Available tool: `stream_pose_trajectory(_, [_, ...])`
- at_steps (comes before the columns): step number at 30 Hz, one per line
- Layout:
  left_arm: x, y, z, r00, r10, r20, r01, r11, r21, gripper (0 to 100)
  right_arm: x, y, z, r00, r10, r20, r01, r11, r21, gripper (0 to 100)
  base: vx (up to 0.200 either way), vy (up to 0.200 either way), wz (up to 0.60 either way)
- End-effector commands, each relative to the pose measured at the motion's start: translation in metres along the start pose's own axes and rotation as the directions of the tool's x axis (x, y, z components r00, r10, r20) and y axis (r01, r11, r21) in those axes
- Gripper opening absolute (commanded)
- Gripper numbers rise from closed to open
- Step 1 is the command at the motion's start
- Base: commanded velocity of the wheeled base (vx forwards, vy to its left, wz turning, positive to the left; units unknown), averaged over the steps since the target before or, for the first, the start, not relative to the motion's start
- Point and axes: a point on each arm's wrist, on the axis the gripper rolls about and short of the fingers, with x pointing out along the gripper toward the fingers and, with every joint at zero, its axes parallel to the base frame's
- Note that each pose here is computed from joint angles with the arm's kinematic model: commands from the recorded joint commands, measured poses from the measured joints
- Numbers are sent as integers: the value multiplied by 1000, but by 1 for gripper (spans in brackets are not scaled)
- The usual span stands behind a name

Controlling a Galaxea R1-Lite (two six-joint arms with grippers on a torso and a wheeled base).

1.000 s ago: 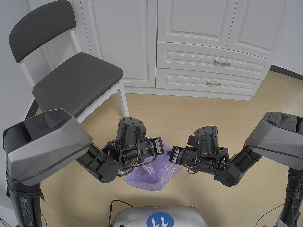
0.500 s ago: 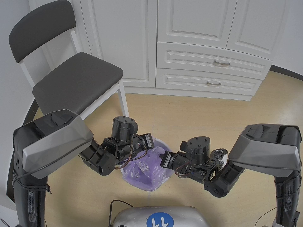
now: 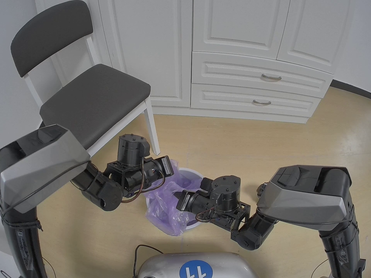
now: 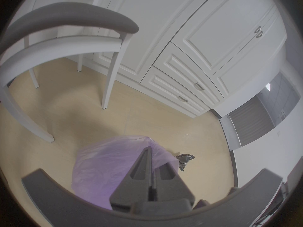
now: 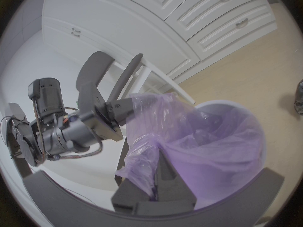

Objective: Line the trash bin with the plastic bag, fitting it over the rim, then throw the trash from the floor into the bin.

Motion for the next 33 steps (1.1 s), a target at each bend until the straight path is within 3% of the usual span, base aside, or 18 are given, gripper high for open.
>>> stream_pose_trajectory(1, [-30,-19,11,999,-44,31,44,999,12,0,11,-12,-9,999,25,-39,-25,1000,3,0,0,0,0])
stream_pose_trajectory(8, [-43,-32,5,995,-95,43,94,995,31,0,16,-34,-12,995,49,-91,-48,999,17,0,0,0,0])
stream_pose_trajectory(20, [-43,-37,-1,994,-106,28,105,994,40,0,33,-60,-23,991,51,-121,-49,999,15,0,0,0,0])
stream_pose_trajectory(29, [-33,-37,-16,995,-103,-15,104,994,46,0,36,-68,-23,993,25,-118,-30,999,-37,0,0,0,0])
stream_pose_trajectory(33, [-23,-30,-23,995,-96,-12,97,994,42,0,18,-69,-28,998,-24,-65,17,993,-116,0,0,0,0])
